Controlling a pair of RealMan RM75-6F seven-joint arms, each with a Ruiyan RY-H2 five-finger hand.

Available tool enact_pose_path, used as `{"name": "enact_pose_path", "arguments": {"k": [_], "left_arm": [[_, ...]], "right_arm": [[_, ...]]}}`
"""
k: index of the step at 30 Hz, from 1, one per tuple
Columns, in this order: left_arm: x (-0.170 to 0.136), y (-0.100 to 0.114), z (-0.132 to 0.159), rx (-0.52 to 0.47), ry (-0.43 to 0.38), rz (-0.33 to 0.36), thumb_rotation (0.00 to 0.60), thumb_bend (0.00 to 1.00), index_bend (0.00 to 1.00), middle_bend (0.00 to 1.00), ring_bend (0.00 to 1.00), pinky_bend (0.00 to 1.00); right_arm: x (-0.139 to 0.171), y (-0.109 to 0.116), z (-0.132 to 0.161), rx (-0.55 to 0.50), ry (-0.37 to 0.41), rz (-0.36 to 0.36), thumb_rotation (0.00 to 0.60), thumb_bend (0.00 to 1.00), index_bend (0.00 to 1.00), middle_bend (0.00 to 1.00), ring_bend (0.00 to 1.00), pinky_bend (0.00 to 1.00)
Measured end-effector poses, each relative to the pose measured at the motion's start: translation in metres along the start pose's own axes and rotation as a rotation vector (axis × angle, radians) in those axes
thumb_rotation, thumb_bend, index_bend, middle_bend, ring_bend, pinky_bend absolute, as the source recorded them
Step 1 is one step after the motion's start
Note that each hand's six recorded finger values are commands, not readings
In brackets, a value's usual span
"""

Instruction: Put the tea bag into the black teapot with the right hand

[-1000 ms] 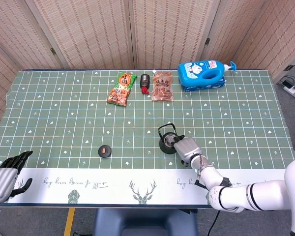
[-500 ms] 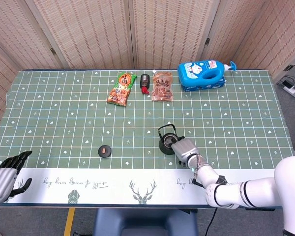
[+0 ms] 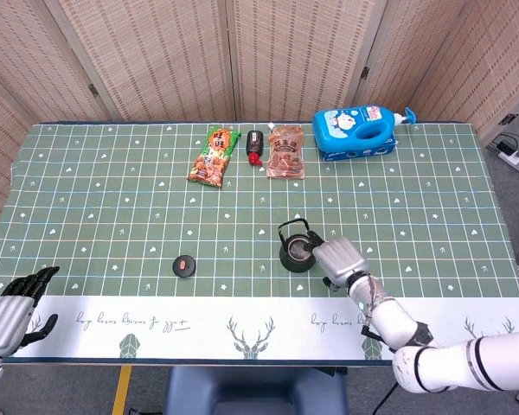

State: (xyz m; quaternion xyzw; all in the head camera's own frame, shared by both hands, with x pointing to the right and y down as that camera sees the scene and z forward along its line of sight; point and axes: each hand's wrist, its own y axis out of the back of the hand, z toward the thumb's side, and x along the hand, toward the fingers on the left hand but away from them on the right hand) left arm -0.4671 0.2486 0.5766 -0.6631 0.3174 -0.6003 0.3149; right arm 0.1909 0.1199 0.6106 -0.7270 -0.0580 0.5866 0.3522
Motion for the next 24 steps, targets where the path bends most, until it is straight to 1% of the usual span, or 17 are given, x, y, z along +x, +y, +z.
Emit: {"name": "enact_pose_path", "arguments": {"k": [2, 4, 6, 8, 10, 12, 14, 15, 18, 19, 21, 24], "left_arm": [[0.0, 0.0, 0.001, 0.005, -0.001, 0.0, 0.6, 0.38, 0.0, 0.06, 0.13, 0.16], [-0.001, -0.001, 0.002, 0.008, -0.001, 0.0, 0.6, 0.38, 0.0, 0.06, 0.13, 0.16], [-0.001, -0.001, 0.003, 0.009, -0.002, 0.002, 0.6, 0.37, 0.0, 0.06, 0.13, 0.16], [-0.002, -0.001, 0.004, 0.009, -0.003, 0.007, 0.6, 0.37, 0.0, 0.06, 0.13, 0.16], [-0.003, 0.0, 0.005, 0.011, -0.007, 0.011, 0.6, 0.37, 0.0, 0.06, 0.13, 0.16], [-0.003, 0.0, 0.007, 0.015, -0.012, 0.014, 0.6, 0.38, 0.0, 0.06, 0.13, 0.16], [-0.004, -0.001, 0.008, 0.02, -0.015, 0.013, 0.6, 0.37, 0.0, 0.05, 0.13, 0.16], [-0.004, -0.002, 0.008, 0.022, -0.016, 0.013, 0.6, 0.37, 0.0, 0.05, 0.13, 0.16], [-0.005, -0.003, 0.011, 0.034, -0.018, 0.014, 0.6, 0.37, 0.0, 0.05, 0.13, 0.16], [-0.005, -0.004, 0.012, 0.035, -0.017, 0.015, 0.6, 0.37, 0.0, 0.05, 0.13, 0.16], [-0.007, -0.006, 0.014, 0.036, -0.016, 0.013, 0.6, 0.38, 0.0, 0.06, 0.13, 0.16], [-0.008, -0.008, 0.017, 0.045, -0.02, 0.009, 0.6, 0.37, 0.0, 0.06, 0.13, 0.16]], "right_arm": [[0.007, 0.004, -0.004, 0.006, -0.002, -0.049, 0.6, 0.41, 0.06, 0.0, 0.64, 0.56], [0.016, 0.007, -0.011, 0.017, -0.011, -0.118, 0.6, 0.41, 0.05, 0.0, 0.57, 0.48], [0.027, 0.007, -0.02, 0.033, -0.027, -0.196, 0.6, 0.41, 0.03, 0.0, 0.47, 0.41], [0.038, 0.004, -0.03, 0.045, -0.05, -0.266, 0.6, 0.41, 0.01, 0.0, 0.39, 0.35], [0.055, -0.004, -0.046, 0.051, -0.093, -0.349, 0.6, 0.41, 0.0, 0.0, 0.3, 0.26], [0.075, -0.018, -0.064, 0.048, -0.151, -0.423, 0.6, 0.41, 0.0, 0.0, 0.21, 0.13], [0.093, -0.035, -0.083, 0.04, -0.211, -0.469, 0.6, 0.41, 0.0, 0.0, 0.14, 0.04], [0.105, -0.049, -0.095, 0.035, -0.251, -0.485, 0.6, 0.41, 0.0, 0.0, 0.12, 0.01], [0.131, -0.084, -0.121, 0.028, -0.324, -0.504, 0.6, 0.41, 0.0, 0.0, 0.06, 0.0], [0.138, -0.094, -0.127, 0.023, -0.335, -0.506, 0.6, 0.41, 0.0, 0.0, 0.04, 0.0], [0.152, -0.11, -0.139, 0.001, -0.353, -0.515, 0.6, 0.41, 0.0, 0.0, 0.02, 0.0], [0.17, -0.127, -0.153, -0.057, -0.377, -0.523, 0.6, 0.41, 0.0, 0.0, 0.0, 0.0]]}}
